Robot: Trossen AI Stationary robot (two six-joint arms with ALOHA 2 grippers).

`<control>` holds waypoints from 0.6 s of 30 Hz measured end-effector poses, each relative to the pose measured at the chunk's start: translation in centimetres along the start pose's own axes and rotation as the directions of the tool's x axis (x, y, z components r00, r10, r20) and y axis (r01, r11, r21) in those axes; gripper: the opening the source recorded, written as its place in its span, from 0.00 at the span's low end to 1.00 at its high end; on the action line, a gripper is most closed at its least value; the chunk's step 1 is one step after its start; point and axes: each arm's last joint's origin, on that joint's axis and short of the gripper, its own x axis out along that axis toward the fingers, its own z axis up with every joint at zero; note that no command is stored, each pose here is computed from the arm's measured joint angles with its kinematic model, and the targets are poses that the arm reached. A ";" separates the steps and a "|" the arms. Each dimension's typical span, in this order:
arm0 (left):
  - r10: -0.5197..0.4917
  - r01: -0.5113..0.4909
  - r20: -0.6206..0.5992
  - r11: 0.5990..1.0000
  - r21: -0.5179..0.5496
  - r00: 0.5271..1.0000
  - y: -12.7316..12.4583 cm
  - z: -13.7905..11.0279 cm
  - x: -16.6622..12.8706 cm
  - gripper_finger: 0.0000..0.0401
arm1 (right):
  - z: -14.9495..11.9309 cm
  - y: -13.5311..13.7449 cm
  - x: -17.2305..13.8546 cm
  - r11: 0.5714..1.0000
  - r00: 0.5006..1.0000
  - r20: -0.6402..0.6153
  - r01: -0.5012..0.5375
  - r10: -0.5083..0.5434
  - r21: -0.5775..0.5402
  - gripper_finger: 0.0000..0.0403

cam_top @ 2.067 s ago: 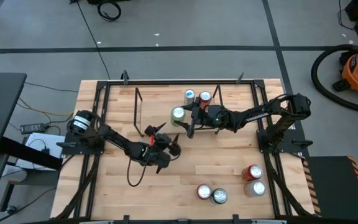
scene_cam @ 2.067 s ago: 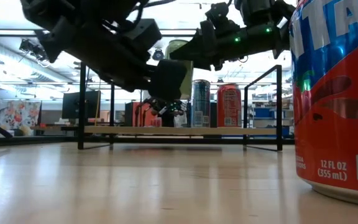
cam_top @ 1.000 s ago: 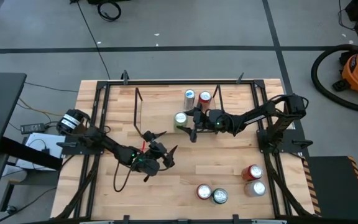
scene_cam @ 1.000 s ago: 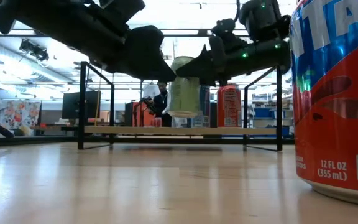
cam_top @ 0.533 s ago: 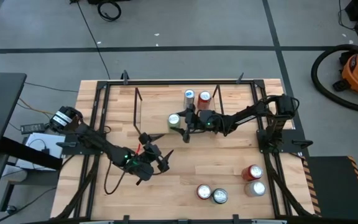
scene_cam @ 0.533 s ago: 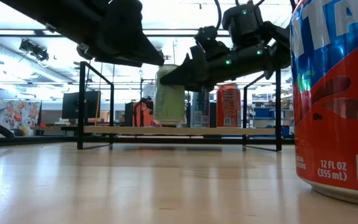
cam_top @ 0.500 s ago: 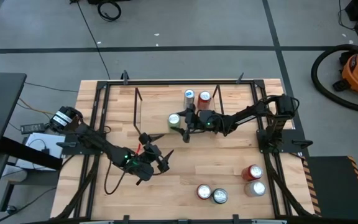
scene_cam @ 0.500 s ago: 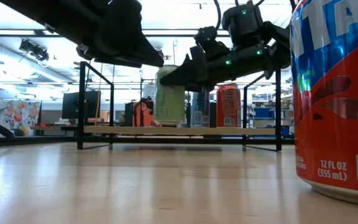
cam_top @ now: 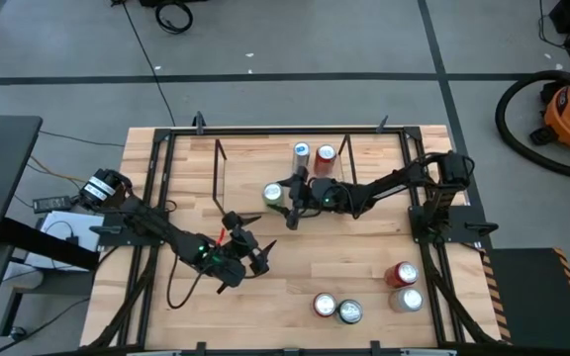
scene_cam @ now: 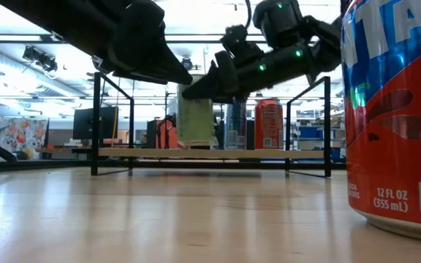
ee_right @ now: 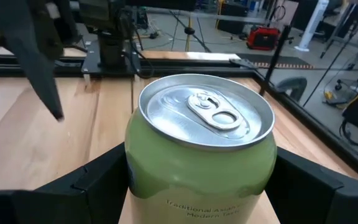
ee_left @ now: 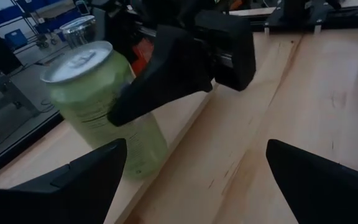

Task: Place canned beverage on shelf
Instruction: Put the light green soda can on the shelf

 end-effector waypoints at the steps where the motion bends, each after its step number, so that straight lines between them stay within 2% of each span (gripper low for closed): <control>1: 0.001 -0.001 -0.001 1.000 0.004 1.000 0.0 0.0 0.0 0.99 | 0.4 0.1 0.1 1.000 1.000 0.005 0.005 -0.005 -0.008 0.80; 7: 0.001 -0.001 -0.026 1.000 0.026 1.000 0.0 -0.6 -0.4 0.99 | 2.2 -0.1 0.8 1.000 0.998 0.063 -0.005 0.004 0.010 0.80; 12: -0.010 0.011 -0.037 1.000 0.028 0.999 -0.1 -0.9 -0.9 0.99 | 1.9 -0.6 1.7 1.000 0.997 0.083 -0.007 0.006 0.017 0.80; 18: -0.006 0.007 -0.045 1.000 0.027 0.999 -0.1 -1.1 -1.0 0.99 | 1.6 0.1 3.8 0.999 0.998 0.050 -0.028 0.029 -0.019 0.80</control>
